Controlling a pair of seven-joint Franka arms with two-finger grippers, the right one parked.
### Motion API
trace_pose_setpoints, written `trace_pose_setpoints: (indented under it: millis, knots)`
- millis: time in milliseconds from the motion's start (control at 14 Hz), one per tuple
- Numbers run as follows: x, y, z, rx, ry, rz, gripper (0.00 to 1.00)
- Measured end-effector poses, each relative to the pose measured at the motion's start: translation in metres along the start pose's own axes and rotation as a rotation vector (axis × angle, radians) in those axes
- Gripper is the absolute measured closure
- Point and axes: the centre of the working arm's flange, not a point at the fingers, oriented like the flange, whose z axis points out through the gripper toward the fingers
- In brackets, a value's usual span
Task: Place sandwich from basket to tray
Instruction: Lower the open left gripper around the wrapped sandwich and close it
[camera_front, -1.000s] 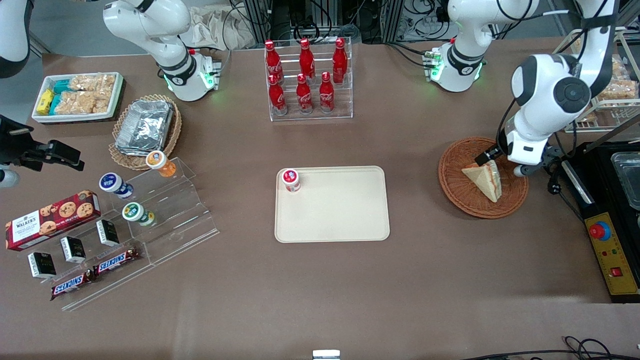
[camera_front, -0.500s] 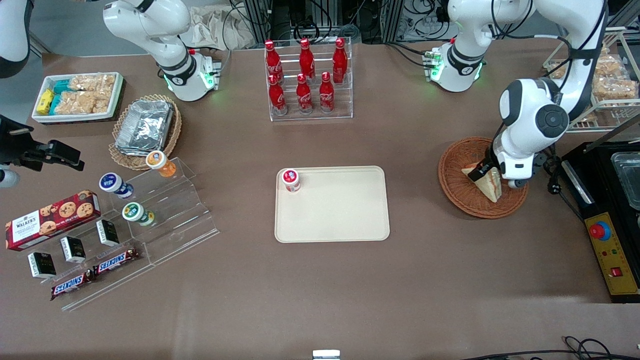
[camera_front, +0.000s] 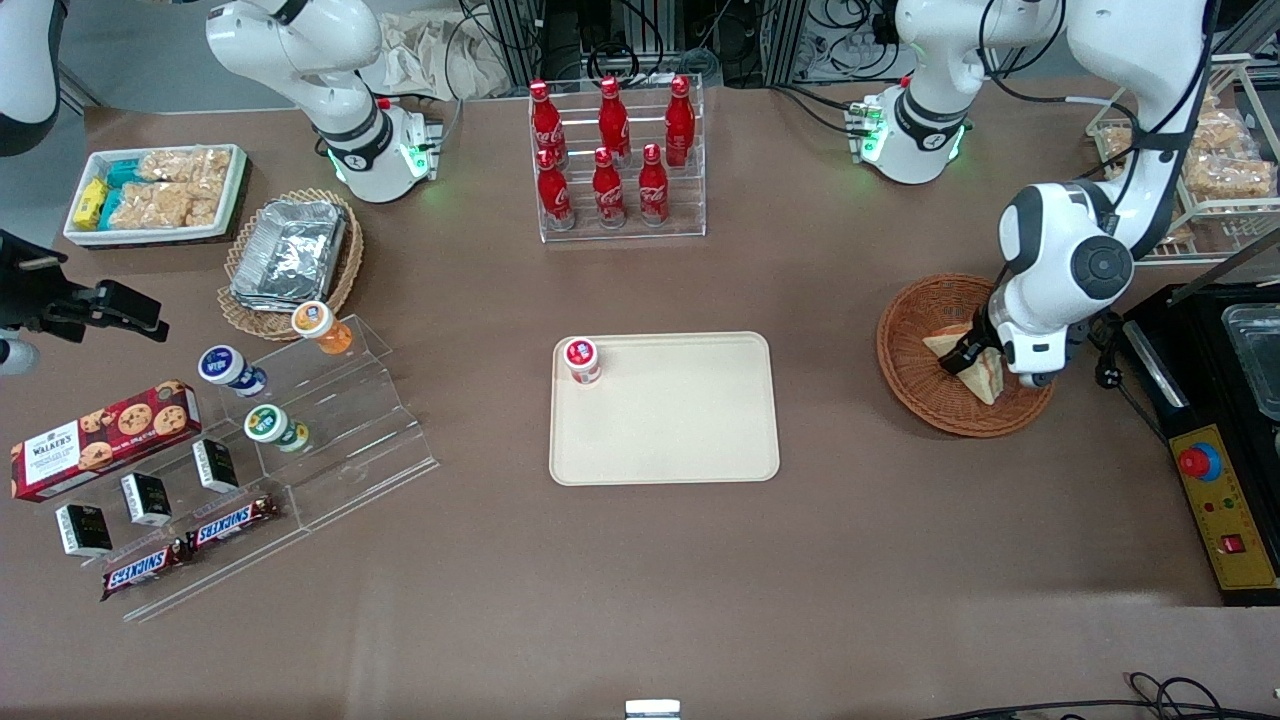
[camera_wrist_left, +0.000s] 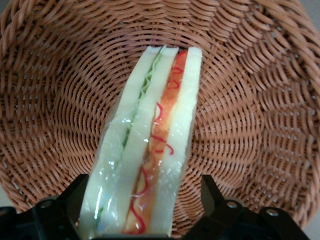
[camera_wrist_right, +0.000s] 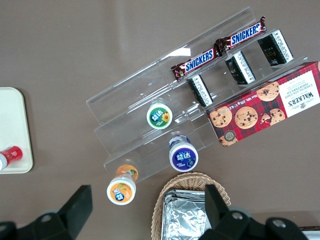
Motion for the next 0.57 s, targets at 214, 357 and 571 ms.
trace_pose_setpoints:
  millis: [214,357,571]
  knots:
    - [0.001,0.001,-0.001,-0.003,0.002,0.001,0.27]
    - [0.002,0.002,-0.003,-0.007,0.006,0.001,0.48]
    - [0.003,0.003,-0.011,-0.013,0.015,0.003,0.63]
